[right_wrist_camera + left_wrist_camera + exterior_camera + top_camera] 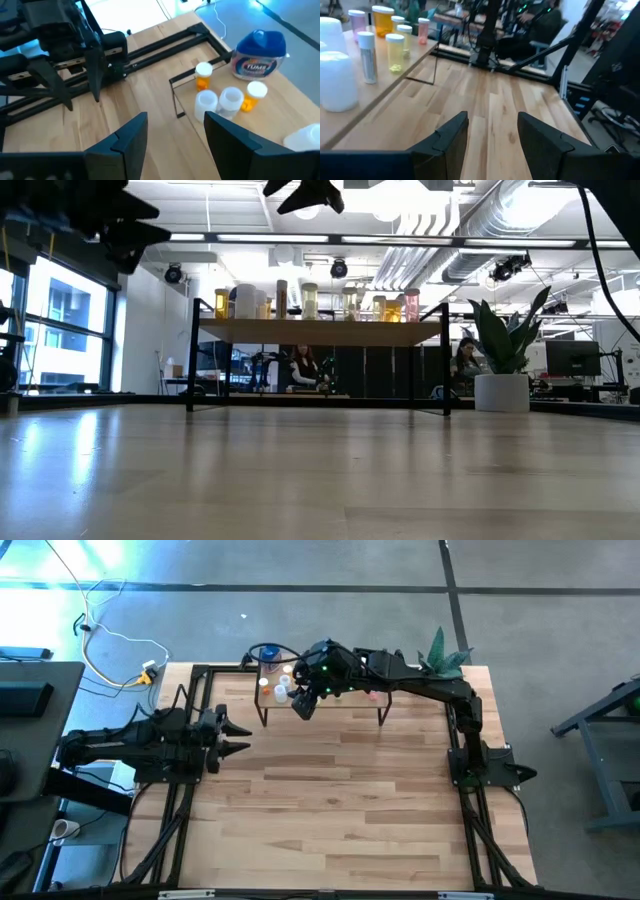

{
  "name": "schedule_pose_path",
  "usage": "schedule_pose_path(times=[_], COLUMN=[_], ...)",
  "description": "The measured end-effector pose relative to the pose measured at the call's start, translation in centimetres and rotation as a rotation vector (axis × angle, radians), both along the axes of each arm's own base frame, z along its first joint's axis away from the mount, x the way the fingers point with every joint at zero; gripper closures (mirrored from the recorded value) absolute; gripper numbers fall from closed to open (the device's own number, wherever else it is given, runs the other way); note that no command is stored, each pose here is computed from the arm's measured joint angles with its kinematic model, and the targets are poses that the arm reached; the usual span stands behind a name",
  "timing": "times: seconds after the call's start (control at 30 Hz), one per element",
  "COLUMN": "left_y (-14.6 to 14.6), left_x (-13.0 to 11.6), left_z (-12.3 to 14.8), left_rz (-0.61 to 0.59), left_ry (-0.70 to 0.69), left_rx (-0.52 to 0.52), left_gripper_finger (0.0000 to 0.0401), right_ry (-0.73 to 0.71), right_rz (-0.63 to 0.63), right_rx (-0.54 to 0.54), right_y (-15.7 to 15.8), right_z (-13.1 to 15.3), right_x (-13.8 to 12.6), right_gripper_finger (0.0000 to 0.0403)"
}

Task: Pick and place medicine bottles onto shelf by color
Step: Return to Home Position

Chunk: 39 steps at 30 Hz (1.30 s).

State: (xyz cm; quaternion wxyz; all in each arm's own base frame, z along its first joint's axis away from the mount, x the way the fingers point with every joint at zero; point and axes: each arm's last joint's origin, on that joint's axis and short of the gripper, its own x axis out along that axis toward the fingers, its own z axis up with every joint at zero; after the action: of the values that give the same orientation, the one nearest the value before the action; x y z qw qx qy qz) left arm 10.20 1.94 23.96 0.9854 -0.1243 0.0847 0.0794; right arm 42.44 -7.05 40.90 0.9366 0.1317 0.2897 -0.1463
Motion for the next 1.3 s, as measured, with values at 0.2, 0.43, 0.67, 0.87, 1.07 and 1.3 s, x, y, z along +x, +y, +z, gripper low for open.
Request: schedule_pose_path(times=[0.2,0.43,0.67,0.87,1.07,1.3], left_y=[-0.1,-0.1,0.0,0.0,0.1,0.2], left_x=[0.0,0.3,0.5,0.6,0.5,0.4], left_z=[-2.3,-5.0,-7.3,-7.7,-8.1,-8.5], left_rz=[-0.011,-0.009,-0.011,0.001,0.06,0.087], left_ry=[-0.158,-0.18,-0.179,-0.136,-0.096,-0.056], left_rx=[0.007,-0.011,-0.053,-0.06,-0.085,-0.062], left_gripper_finger=[0.0238,0.0238,0.0238,0.0238,0.0238,0.0238], right_ry=[-0.006,-0.067,-0.06,0.009,0.032,-0.111], right_rz=[-0.006,-0.011,-0.033,-0.05,-0.123,-0.173], right_rx=[0.024,-0.056,-0.196,-0.248,-0.239,-0.135], right_y=[0.6,1.1,2.0,2.7,3.7,4.5], right_z=[0.7,4.9,9.0,10.5,8.0,1.9], right_x=[-0.7,-4.9,-11.4,-17.8,-23.3,-28.4], right_gripper_finger=[0.0217,0.0217,0.0217,0.0217,0.0217,0.0217])
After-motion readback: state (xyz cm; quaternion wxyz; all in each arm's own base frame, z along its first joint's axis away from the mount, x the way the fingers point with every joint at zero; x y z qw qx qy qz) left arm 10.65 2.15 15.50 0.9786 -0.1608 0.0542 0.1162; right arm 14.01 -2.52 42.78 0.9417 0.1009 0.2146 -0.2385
